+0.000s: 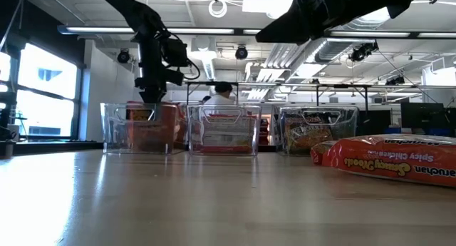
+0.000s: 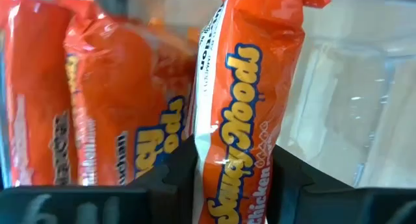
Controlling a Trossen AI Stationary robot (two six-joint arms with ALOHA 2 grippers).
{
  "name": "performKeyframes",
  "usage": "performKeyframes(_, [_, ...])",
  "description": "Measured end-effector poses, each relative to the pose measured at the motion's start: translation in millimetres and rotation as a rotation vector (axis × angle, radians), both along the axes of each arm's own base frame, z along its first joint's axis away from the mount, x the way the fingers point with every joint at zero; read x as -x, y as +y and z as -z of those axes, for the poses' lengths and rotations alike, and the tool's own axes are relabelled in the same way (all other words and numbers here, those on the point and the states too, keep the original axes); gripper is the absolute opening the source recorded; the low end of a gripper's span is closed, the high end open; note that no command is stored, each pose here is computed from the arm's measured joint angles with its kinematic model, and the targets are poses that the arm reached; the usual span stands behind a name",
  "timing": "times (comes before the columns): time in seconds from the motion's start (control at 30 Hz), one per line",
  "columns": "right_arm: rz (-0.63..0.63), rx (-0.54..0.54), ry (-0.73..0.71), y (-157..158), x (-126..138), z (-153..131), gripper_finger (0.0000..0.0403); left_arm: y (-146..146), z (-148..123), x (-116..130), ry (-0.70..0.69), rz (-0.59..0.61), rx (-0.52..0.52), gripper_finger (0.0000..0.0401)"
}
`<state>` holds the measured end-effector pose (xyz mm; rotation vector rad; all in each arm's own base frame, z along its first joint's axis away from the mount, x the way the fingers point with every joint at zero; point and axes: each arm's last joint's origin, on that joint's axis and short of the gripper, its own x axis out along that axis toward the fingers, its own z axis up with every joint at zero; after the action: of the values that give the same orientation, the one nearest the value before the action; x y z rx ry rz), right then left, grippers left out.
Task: Sort Maruchan noodles
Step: Put the orange noodle pack into the left transparent bin
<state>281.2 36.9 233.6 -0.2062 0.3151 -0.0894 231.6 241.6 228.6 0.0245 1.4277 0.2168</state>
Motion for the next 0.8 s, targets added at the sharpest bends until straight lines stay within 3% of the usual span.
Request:
performKeyframes(0.13, [-0.019, -0.007, 0.001, 1, 0, 0, 0.0035, 1, 1, 2, 0.042, -0.061, -0.036, 0.0144])
performKeyframes(0.37, [-0.025, -0.014, 0.001, 1, 0, 0, 0.0035, -4, 2, -2, 0.095, -0.053, -0.083, 0.0173])
performKeyframes(0.67, [-0.031, -0.016, 0.001, 1, 0, 0, 0.0035, -17, -4, -12, 0.217, 0.034, -0.229, 0.0171])
performKeyframes(0.8, [-0.031, -0.015, 0.001, 1, 0, 0, 0.0035, -25, -17, -13, 0.206, 0.062, -0.292, 0.0161])
